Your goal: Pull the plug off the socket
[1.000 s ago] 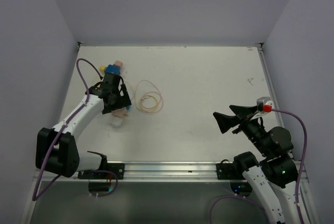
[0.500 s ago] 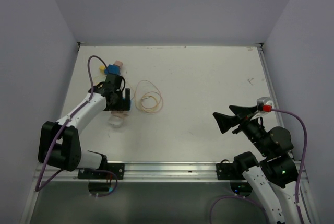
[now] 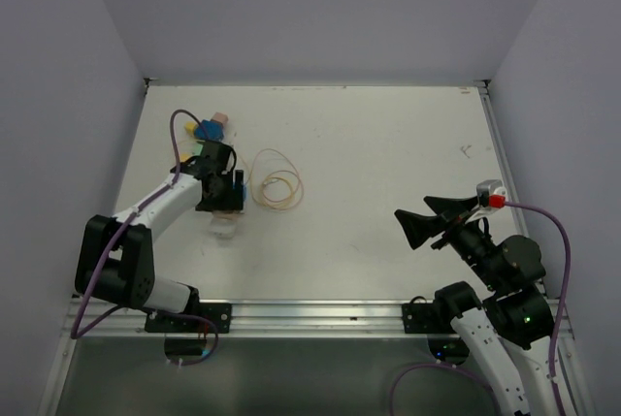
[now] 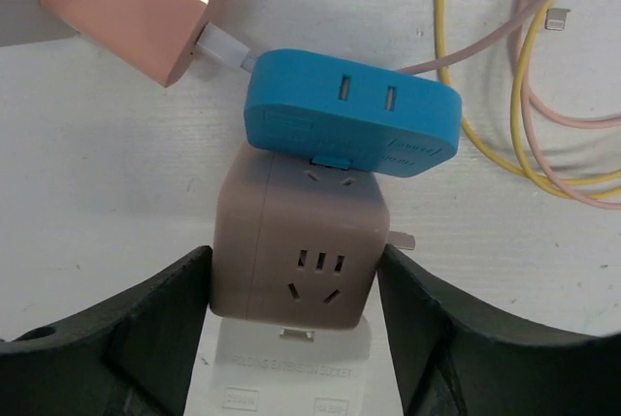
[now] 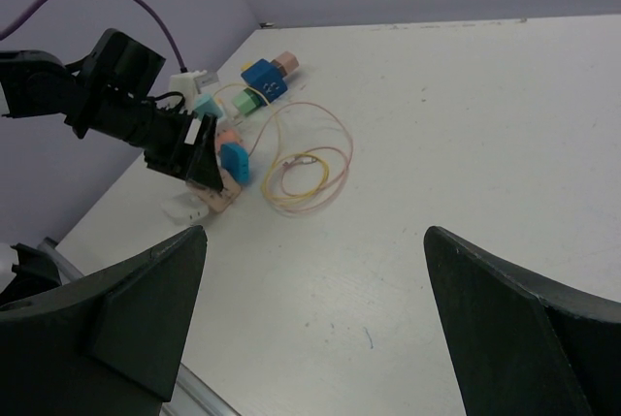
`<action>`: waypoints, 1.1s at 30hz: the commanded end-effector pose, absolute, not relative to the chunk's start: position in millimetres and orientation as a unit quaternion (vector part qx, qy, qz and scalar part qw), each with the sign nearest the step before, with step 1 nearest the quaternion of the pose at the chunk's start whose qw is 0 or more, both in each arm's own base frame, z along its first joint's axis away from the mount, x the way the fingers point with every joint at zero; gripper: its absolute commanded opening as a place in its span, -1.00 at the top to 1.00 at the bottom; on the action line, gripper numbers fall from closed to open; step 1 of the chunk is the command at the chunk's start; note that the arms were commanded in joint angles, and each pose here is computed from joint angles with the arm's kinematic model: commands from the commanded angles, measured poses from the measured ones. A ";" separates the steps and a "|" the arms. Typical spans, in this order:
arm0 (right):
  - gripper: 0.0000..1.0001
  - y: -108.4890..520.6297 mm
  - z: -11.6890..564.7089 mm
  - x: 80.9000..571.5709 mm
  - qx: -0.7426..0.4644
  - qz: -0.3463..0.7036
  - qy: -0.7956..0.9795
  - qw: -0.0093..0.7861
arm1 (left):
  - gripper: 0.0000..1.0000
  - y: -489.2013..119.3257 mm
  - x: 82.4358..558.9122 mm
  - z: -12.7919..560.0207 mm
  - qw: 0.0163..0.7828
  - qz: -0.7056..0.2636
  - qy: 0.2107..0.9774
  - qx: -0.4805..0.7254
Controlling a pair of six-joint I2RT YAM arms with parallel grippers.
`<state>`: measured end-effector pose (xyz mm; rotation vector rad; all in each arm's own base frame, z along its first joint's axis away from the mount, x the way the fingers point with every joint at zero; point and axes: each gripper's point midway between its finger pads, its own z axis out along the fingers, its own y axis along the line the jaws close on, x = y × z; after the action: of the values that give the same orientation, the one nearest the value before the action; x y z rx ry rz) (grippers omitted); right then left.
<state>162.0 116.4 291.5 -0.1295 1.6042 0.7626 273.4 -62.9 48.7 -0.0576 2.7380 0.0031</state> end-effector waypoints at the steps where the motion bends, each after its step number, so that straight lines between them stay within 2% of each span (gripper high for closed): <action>1: -0.98 120.5 298.4 163.2 -0.060 0.344 0.691 0.632 | -0.40 -82.1 275.1 52.3 0.208 -0.039 0.976 -0.049; 7: -0.97 120.5 295.7 163.8 -0.058 0.344 0.694 0.630 | -0.33 -98.0 271.7 64.0 0.212 -0.062 0.970 -0.105; 14: -0.97 124.8 293.2 162.1 -0.069 0.351 0.696 0.622 | -0.58 -96.2 279.5 68.0 0.224 -0.051 0.964 -0.133; 24: -0.98 126.7 285.9 162.7 -0.070 0.352 0.703 0.614 | -0.58 -101.1 277.5 53.3 0.210 -0.053 0.971 -0.106; 30: -0.97 134.7 278.5 165.3 -0.070 0.371 0.709 0.596 | -0.43 -100.0 279.7 48.7 0.214 -0.041 0.973 -0.077; 33: -0.97 138.1 272.5 168.6 -0.055 0.381 0.720 0.577 | -0.13 -103.7 281.7 50.6 0.221 -0.047 0.972 -0.063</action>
<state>165.5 128.8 271.0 -0.1372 1.6770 0.8275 270.2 -98.1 46.2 -0.2455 2.7354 -0.1123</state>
